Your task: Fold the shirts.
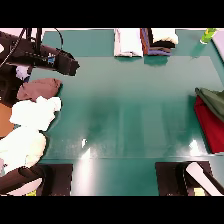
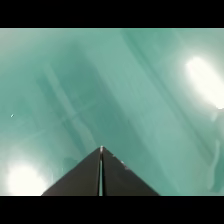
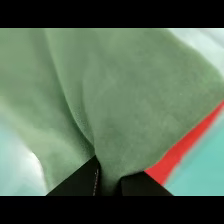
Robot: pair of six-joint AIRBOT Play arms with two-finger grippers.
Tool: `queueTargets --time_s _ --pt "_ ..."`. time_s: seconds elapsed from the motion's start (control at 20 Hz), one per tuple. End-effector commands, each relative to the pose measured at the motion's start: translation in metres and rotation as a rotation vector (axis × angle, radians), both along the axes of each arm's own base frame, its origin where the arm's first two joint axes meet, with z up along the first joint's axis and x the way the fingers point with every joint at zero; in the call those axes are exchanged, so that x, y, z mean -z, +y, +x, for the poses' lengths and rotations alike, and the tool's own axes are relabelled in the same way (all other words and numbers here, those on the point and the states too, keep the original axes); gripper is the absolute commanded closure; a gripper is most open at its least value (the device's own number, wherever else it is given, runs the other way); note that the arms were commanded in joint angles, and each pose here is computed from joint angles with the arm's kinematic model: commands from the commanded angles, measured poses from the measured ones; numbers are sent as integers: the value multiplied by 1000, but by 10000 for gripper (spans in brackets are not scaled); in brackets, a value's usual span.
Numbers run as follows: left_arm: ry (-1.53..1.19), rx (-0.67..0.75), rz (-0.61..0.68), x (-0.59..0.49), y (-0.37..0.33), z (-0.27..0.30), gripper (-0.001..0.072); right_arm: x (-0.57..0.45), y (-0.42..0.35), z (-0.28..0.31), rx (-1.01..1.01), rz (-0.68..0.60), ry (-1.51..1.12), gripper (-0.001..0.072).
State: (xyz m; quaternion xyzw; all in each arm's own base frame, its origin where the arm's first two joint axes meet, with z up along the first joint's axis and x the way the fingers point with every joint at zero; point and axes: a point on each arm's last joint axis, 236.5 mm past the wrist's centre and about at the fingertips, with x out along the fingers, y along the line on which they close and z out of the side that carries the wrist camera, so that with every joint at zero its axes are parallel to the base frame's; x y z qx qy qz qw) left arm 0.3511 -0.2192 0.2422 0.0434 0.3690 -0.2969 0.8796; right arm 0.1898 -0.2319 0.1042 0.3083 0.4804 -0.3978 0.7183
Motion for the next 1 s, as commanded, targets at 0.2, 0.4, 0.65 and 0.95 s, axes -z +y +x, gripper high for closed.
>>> queueTargets --time_s 0.2,0.4,0.65,0.95 --pt "5 9 11 2 0 -2 682 75 10 -77 59 31 204 232" --pt "15 12 17 4 1 -4 682 55 -2 -63 57 11 169 69" --pt "14 12 16 4 1 -4 682 -29 70 79 -310 -58 -231 70" --pt "-7 5 7 0 0 0 682 -28 254 157 -882 79 -267 119"
